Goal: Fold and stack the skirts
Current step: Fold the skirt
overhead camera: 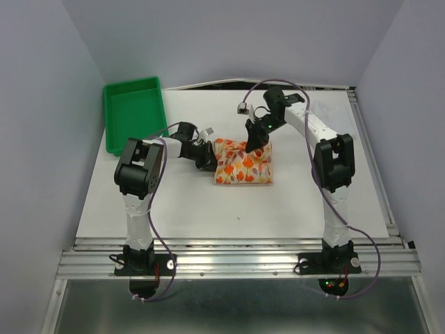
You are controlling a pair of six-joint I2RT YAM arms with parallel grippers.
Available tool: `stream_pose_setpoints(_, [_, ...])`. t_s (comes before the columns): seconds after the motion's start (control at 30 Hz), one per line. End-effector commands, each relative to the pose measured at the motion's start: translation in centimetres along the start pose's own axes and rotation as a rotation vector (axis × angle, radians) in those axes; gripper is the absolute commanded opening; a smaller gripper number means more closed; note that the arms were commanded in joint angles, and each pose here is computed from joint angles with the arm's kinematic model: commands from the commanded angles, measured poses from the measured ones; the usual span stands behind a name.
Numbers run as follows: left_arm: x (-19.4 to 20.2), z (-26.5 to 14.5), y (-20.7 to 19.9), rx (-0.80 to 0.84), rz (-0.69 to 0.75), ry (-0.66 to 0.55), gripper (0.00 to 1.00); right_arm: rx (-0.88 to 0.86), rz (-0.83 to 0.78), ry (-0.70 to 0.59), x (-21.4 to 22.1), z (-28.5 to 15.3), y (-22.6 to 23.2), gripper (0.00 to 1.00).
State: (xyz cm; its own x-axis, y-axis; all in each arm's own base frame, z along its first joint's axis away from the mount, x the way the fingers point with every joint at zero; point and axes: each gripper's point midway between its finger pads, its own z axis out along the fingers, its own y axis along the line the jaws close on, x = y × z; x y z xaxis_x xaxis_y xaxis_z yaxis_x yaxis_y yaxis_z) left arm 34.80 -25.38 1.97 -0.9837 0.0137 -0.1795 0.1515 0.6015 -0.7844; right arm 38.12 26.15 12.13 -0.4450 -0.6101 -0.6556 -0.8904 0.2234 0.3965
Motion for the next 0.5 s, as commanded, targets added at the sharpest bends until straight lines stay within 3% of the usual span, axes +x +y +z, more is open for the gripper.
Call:
stream_pose_setpoints(0.0, [1.5,0.9,7.2,-0.247,-0.018,0.037,0.0,-0.005,0.013,-0.074,-2.0,-1.6,-1.0,0.01])
stream_pose_setpoints(0.47, [0.5,1.2,8.3,-0.272,0.008,0.058,0.0,0.157,0.031,-0.099,-1.9,0.0,-9.5,0.01])
